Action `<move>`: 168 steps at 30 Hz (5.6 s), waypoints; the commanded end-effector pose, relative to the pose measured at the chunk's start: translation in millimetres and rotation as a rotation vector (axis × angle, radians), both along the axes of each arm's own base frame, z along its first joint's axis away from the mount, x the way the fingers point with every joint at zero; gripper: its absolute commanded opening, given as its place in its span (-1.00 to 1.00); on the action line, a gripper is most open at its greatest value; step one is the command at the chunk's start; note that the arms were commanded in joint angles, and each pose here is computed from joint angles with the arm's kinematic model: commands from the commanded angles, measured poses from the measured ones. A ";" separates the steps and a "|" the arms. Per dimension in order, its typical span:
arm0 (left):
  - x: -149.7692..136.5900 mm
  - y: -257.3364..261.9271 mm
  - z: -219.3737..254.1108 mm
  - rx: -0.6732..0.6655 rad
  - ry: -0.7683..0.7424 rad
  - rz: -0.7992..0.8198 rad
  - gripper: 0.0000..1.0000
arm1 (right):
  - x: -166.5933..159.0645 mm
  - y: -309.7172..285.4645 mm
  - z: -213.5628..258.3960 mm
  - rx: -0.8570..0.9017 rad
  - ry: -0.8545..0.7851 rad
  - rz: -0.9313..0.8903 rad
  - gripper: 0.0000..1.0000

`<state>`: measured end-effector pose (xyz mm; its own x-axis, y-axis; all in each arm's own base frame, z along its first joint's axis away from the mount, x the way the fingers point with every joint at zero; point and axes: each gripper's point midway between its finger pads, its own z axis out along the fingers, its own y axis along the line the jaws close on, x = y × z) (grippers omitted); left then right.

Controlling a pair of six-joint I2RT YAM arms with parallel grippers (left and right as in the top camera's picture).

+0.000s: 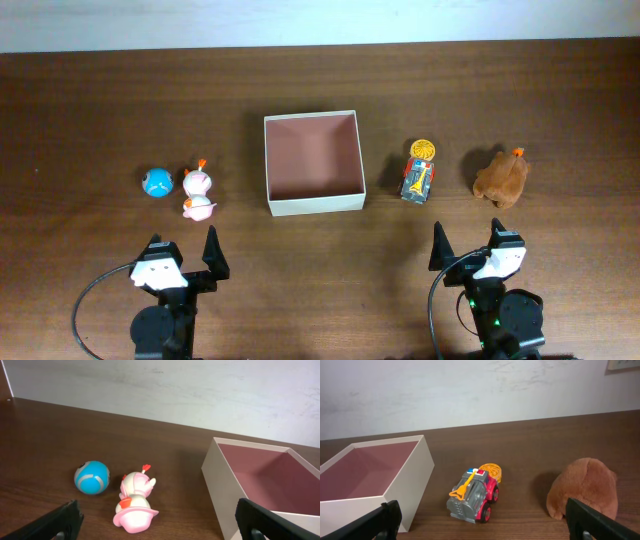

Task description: Pack container

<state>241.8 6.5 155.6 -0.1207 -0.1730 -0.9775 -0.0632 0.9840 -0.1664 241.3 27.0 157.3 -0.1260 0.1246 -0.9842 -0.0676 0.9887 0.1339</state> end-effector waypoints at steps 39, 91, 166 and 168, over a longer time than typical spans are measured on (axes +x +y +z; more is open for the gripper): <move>0.1 -0.4 -0.5 0.015 -0.004 -0.007 0.99 | 0.1 -1.0 -2.9 -0.007 0.002 -0.002 0.97; 0.1 -0.4 -0.5 0.015 -0.004 -0.007 0.99 | -0.5 7.6 5.6 0.003 -0.026 0.048 0.97; 0.1 -0.4 -0.5 0.015 -0.004 -0.007 0.99 | 155.2 33.9 -128.4 0.124 1.218 -0.226 0.61; 0.1 -0.4 -0.5 0.015 -0.004 -0.007 0.99 | 156.7 34.1 -130.4 0.124 1.216 -0.226 0.45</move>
